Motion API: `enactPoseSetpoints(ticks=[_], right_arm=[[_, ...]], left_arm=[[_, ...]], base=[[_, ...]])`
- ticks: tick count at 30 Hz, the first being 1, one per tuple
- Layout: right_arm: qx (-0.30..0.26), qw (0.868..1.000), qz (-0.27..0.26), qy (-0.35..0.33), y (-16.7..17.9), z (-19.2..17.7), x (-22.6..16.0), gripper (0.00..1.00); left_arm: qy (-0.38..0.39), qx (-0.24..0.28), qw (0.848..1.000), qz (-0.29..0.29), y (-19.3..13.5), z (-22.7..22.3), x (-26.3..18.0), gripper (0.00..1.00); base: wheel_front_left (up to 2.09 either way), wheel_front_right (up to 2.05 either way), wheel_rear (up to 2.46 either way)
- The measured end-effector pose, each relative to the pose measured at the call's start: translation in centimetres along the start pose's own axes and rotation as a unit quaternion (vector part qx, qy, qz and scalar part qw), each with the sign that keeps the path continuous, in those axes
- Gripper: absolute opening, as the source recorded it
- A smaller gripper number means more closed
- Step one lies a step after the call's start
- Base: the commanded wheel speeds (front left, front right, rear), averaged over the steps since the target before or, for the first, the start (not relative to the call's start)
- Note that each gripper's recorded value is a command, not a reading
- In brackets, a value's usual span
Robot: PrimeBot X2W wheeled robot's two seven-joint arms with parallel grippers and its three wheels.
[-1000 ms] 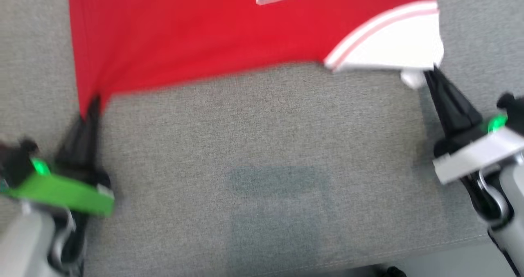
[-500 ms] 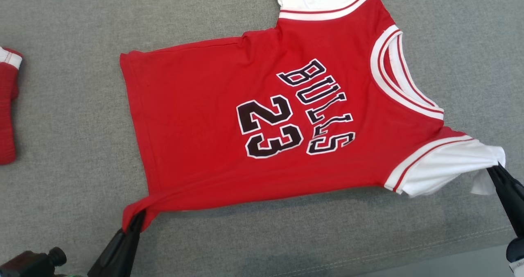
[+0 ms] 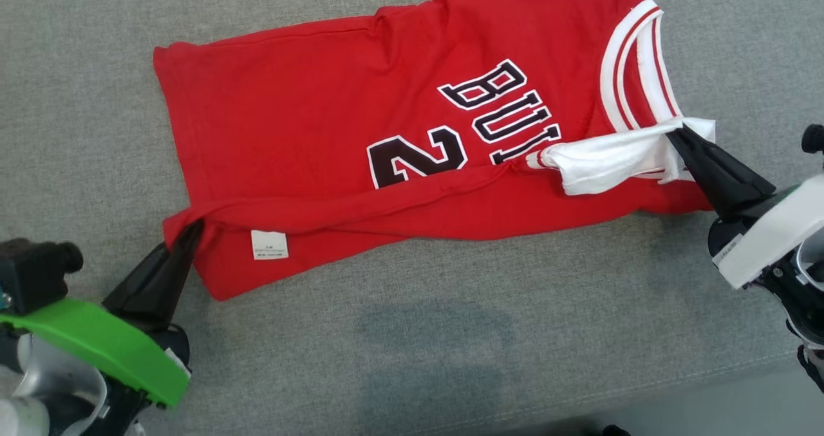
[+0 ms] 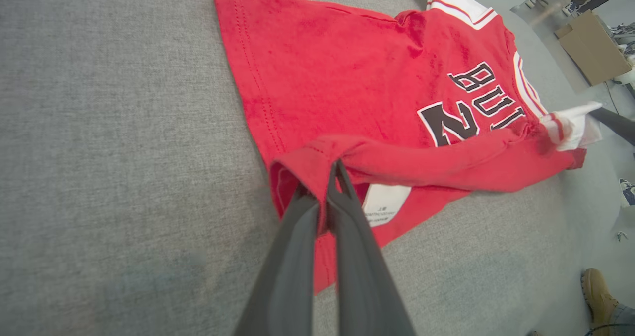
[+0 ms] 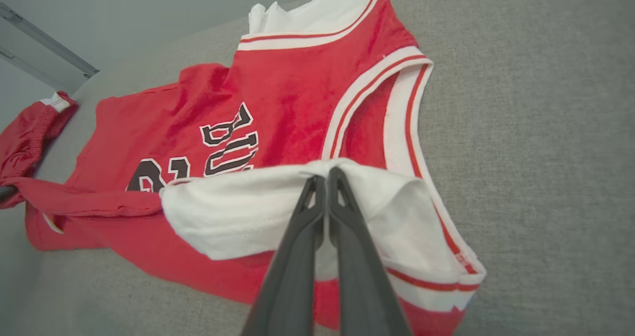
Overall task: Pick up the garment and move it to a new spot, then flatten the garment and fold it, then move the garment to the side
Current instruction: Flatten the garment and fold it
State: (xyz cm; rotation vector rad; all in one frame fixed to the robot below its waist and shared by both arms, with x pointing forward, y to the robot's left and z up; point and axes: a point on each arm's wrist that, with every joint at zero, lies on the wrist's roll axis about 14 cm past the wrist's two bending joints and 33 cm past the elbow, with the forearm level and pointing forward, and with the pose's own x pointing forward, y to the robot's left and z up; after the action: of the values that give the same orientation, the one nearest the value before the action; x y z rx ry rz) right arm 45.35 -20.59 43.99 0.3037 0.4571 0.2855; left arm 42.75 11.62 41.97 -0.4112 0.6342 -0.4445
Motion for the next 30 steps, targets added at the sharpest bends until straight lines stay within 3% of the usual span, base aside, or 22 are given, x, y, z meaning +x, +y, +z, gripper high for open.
enactPoseSetpoints(ticks=[9, 10, 11, 12, 13, 14, 21, 26, 30], right_arm=[[-0.031, 0.999, 0.01, 0.025, 0.1, 0.2, 2.5, 0.0], [-0.031, 0.999, 0.01, 0.025, 0.1, 0.2, 2.5, 0.37], [-0.04, 0.999, 0.009, 0.017, 0.1, 0.6, 2.6, 0.37], [-0.049, 0.999, 0.006, 0.009, 0.0, 1.0, 2.7, 1.0], [-0.056, 0.998, 0.002, 0.005, -0.2, 1.3, 2.8, 1.0], [-0.061, 0.998, -0.001, 0.0, -0.3, 1.5, 2.7, 1.0], [-0.107, 0.994, -0.026, -0.013, -1.0, 2.1, -1.1, 1.0], [-0.109, 0.99, -0.071, 0.057, -2.9, -0.9, -5.0, 1.0], [-0.121, 0.985, -0.096, 0.081, -4.1, -1.7, -5.2, 1.0]], left_arm=[[0.037, 0.0, 0.999, -0.003, 0.2, -1.3, 2.0, 0.0], [0.037, 0.0, 0.999, -0.003, 0.2, -1.3, 2.0, 0.0], [0.035, -0.003, 0.999, 0.001, 0.3, -1.3, 2.1, 0.0], [0.032, -0.003, 0.999, 0.004, 0.4, -1.3, 2.3, 0.07], [0.027, -0.006, 1.0, 0.004, 0.4, -1.1, 2.4, 0.4], [0.025, -0.006, 1.0, 0.004, 0.3, -1.1, 2.5, 1.0], [-0.015, -0.008, 1.0, 0.024, 0.0, -0.9, -0.3, 1.0], [-0.009, -0.065, 0.997, 0.034, -0.7, -2.9, -2.8, 1.0], [0.009, -0.102, 0.994, 0.024, -1.1, -4.3, -2.0, 1.0]], base=[[0.0, 0.0, 0.0], [0.0, 0.0, 0.0], [0.0, 0.0, 0.0], [0.0, 0.0, 0.0], [0.0, 0.0, 0.0], [0.0, 0.0, 0.0], [0.0, 0.0, 0.0], [0.0, 0.0, 0.0], [0.0, 0.0, 0.0]])
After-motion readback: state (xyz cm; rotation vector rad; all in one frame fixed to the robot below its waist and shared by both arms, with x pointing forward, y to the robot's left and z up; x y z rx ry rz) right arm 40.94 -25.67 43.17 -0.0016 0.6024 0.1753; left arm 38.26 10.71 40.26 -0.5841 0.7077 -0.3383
